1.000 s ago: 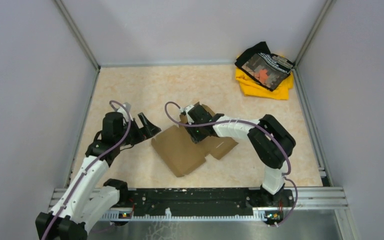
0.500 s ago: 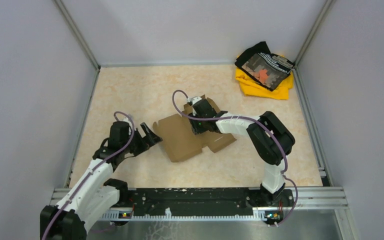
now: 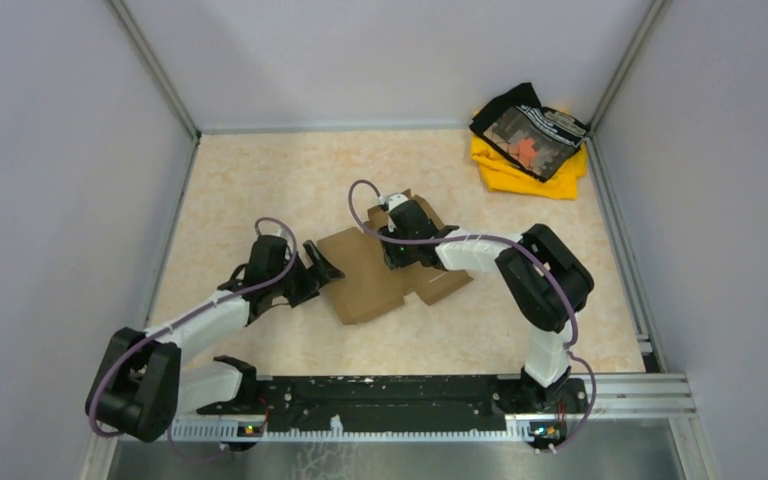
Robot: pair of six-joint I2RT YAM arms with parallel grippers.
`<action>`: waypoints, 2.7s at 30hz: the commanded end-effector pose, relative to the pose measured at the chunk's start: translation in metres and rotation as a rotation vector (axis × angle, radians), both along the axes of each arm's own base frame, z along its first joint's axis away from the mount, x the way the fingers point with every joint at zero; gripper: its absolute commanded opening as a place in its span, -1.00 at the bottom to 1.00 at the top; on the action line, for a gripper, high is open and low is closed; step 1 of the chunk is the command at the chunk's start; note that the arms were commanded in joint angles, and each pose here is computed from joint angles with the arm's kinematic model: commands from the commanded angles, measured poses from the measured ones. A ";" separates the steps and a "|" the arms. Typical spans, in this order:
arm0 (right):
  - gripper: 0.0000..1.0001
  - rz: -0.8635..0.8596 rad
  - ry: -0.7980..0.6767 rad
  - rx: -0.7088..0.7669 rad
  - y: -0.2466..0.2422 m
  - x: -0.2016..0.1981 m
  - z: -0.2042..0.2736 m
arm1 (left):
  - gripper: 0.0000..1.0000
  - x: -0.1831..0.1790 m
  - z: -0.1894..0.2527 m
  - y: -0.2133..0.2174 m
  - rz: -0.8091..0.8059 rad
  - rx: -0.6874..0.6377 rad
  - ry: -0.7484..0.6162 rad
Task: Fold the paper box
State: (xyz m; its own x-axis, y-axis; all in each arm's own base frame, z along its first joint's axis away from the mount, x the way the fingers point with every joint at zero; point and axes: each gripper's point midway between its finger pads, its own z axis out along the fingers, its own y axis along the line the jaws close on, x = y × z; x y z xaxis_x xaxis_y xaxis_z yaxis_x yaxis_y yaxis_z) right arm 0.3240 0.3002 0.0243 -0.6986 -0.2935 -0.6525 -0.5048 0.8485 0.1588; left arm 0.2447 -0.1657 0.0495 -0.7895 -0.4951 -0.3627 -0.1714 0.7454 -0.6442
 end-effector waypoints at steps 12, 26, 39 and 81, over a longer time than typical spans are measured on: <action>-0.24 -0.002 0.166 -0.034 -0.020 -0.036 -0.041 | 0.14 0.054 0.008 -0.047 -0.024 -0.069 -0.084; -0.17 0.046 0.109 0.112 -0.007 -0.033 0.023 | -0.96 0.115 0.066 -0.037 -0.286 0.376 -0.070; -0.10 -0.066 -0.028 0.291 -0.076 -0.008 0.113 | -0.89 0.137 0.100 -0.016 -0.410 0.687 0.014; -0.15 -0.118 -0.207 0.307 -0.103 0.107 0.069 | -0.93 0.149 0.160 -0.078 -0.599 1.268 -0.273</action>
